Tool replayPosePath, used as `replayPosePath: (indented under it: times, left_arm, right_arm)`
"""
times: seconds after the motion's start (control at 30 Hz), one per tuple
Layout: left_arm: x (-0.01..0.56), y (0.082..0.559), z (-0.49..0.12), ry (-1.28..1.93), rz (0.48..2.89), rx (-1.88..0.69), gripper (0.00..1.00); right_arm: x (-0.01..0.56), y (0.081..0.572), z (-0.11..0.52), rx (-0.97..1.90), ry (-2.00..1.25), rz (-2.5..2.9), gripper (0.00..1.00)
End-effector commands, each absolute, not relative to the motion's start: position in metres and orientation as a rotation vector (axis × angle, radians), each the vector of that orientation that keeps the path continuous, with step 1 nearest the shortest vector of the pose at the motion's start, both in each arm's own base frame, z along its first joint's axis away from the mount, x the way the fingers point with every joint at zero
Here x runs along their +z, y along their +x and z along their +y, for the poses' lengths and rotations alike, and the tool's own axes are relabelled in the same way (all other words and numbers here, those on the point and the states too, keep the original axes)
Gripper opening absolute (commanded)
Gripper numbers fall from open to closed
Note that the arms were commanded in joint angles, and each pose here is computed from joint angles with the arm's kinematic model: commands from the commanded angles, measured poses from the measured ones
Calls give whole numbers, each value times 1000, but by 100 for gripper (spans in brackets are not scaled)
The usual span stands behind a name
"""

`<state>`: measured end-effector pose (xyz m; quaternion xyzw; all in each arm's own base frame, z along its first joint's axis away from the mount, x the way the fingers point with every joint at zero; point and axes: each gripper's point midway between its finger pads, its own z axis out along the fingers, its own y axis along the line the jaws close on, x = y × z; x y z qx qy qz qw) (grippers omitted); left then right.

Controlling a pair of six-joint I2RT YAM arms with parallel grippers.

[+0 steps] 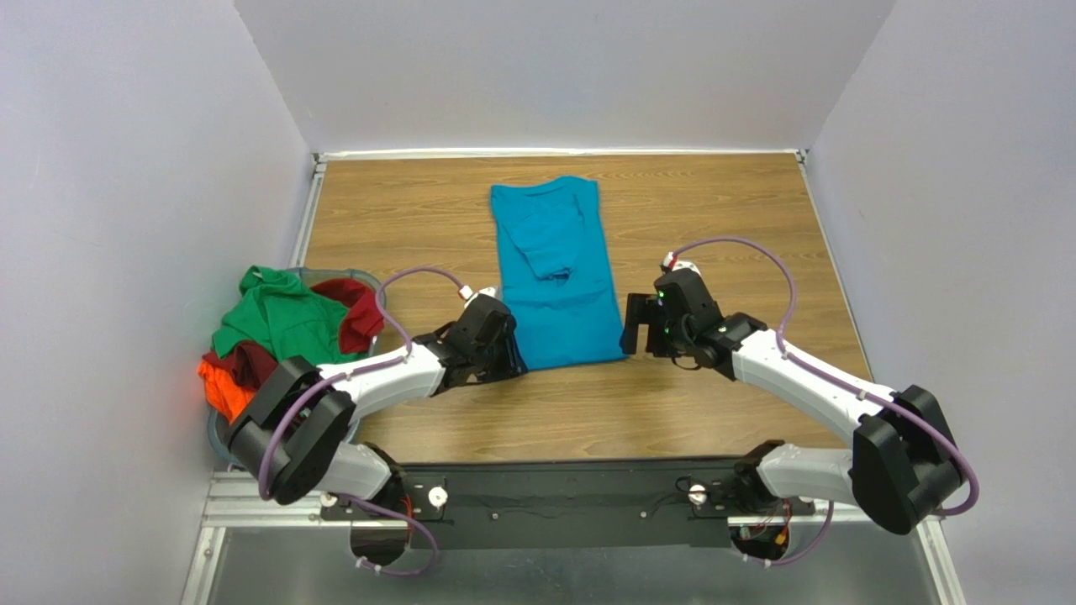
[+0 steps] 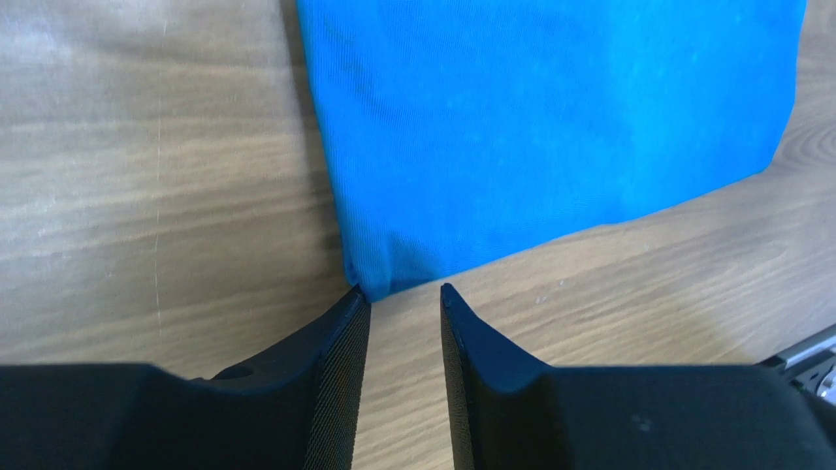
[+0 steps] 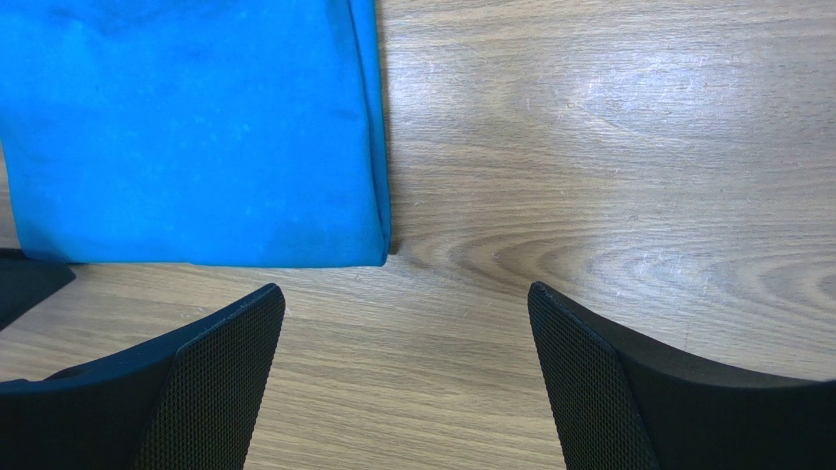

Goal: Fold and stack the t-shirts
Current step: Fold the tshirt

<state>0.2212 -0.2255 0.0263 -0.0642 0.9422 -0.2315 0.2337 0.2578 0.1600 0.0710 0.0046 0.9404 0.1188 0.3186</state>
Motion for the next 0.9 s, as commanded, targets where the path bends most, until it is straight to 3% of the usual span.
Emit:
replayPosePath:
  times: [0.0,0.23,0.37,0.73,0.87]
  left_arm:
    - [15,231,-213,-214,2589,-526,40]
    - [6,229,-203,-239,2611,-470,27]
    - [4,227,-201,-226,2623,-459,0]
    - [9,223,-201,-202,2618,-481,0]
    - [7,222,-201,-203,2625,-480,0]
  right_arm:
    - [64,252,157,311,35,2501,100]
    - [60,252,160,321,25,2513,100]
    - [56,252,166,345,-9,2532,100]
    - [32,250,193,494,-68,2596,93]
    - [23,250,197,502,-81,2618,86]
